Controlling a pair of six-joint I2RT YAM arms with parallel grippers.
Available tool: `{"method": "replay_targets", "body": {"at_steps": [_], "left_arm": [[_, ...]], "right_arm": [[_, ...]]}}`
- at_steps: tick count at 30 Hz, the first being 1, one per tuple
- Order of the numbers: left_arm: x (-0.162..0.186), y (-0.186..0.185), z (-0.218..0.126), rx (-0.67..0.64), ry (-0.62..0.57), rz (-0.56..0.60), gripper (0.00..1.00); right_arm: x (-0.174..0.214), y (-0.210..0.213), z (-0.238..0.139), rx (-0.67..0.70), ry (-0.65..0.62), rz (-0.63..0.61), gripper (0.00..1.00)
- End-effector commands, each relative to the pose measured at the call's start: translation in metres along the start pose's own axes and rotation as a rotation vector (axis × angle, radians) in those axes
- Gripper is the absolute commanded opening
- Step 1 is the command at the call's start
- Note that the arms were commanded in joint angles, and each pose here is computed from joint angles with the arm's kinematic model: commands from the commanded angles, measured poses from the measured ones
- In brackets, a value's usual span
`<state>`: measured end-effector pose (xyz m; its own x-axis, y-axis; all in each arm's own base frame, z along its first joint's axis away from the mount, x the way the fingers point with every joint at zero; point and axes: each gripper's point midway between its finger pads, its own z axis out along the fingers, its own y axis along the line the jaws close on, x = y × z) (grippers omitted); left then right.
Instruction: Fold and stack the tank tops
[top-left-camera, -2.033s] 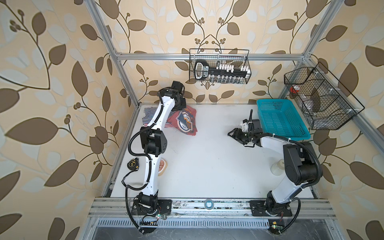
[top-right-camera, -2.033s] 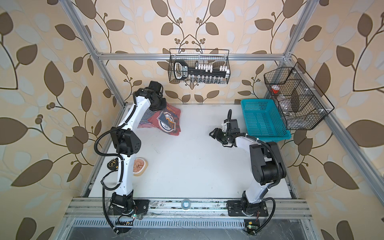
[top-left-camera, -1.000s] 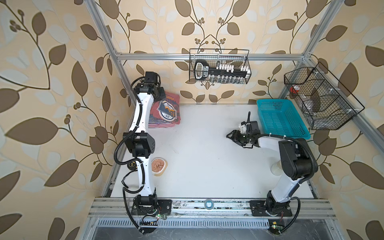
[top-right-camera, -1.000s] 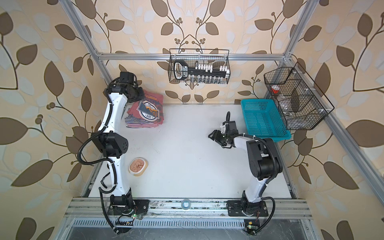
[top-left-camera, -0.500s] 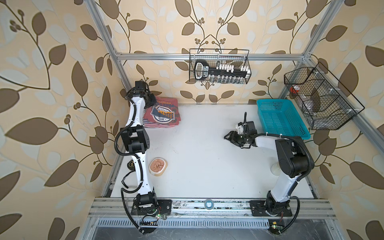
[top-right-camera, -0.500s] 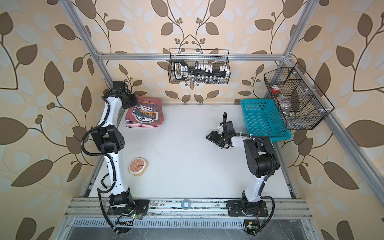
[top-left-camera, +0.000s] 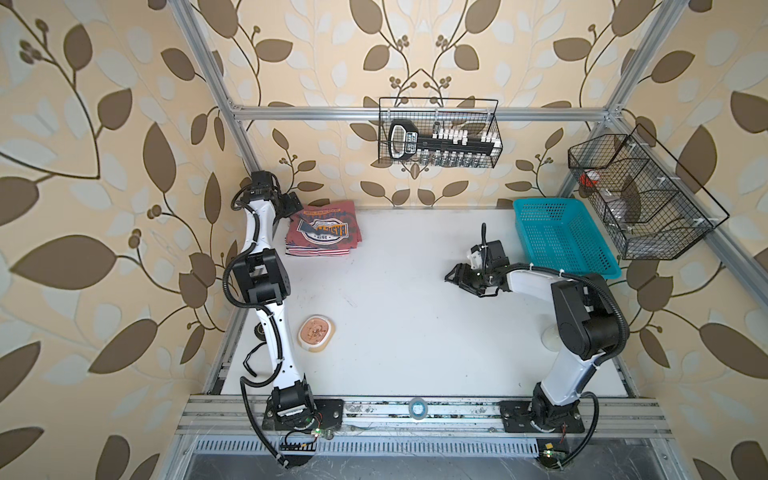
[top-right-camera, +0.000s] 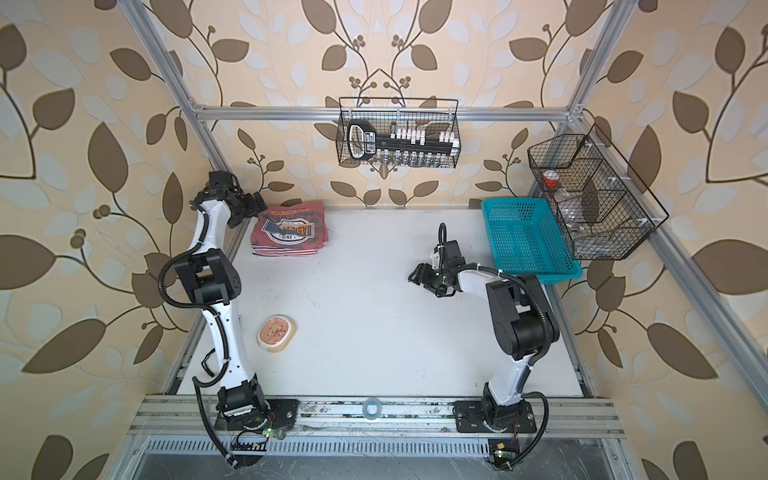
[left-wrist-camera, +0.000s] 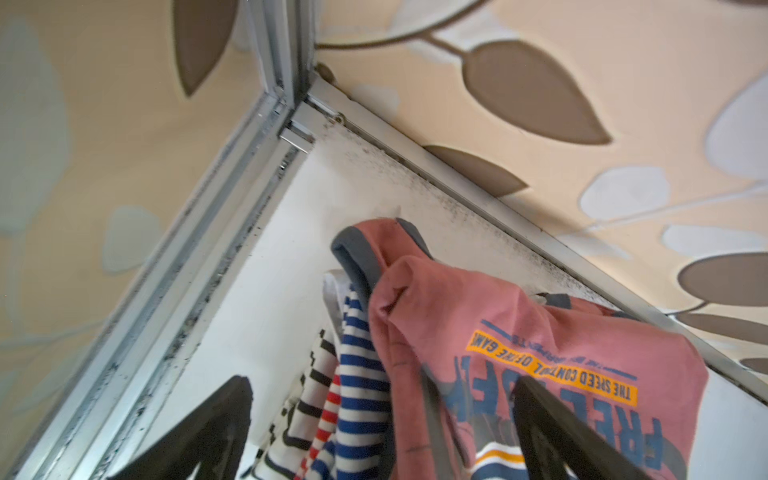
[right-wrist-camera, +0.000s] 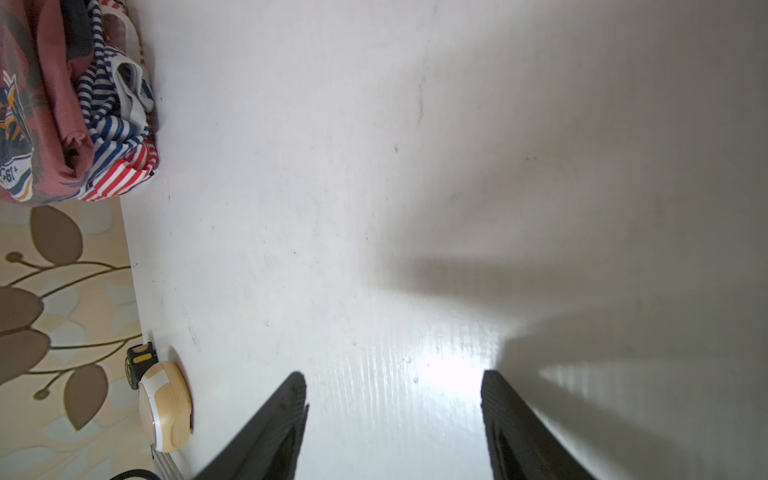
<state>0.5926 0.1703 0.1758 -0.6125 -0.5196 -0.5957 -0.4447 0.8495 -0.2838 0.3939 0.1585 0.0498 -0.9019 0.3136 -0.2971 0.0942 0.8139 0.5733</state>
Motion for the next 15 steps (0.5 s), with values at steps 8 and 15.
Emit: {"method": "replay_targets", "body": {"at_steps": [8,15], "left_arm": [[-0.023,-0.032,-0.185,0.06,-0.362,0.006,0.99],[0.05,-0.053,-0.222,-0.007,-0.5,0.132,0.99]], "right_arm": [[-0.042,0.028,-0.147,0.059,-0.365,-0.254,1.0],[-0.05,-0.008,-0.24,0.259,-0.715,-0.412,1.0]]}}
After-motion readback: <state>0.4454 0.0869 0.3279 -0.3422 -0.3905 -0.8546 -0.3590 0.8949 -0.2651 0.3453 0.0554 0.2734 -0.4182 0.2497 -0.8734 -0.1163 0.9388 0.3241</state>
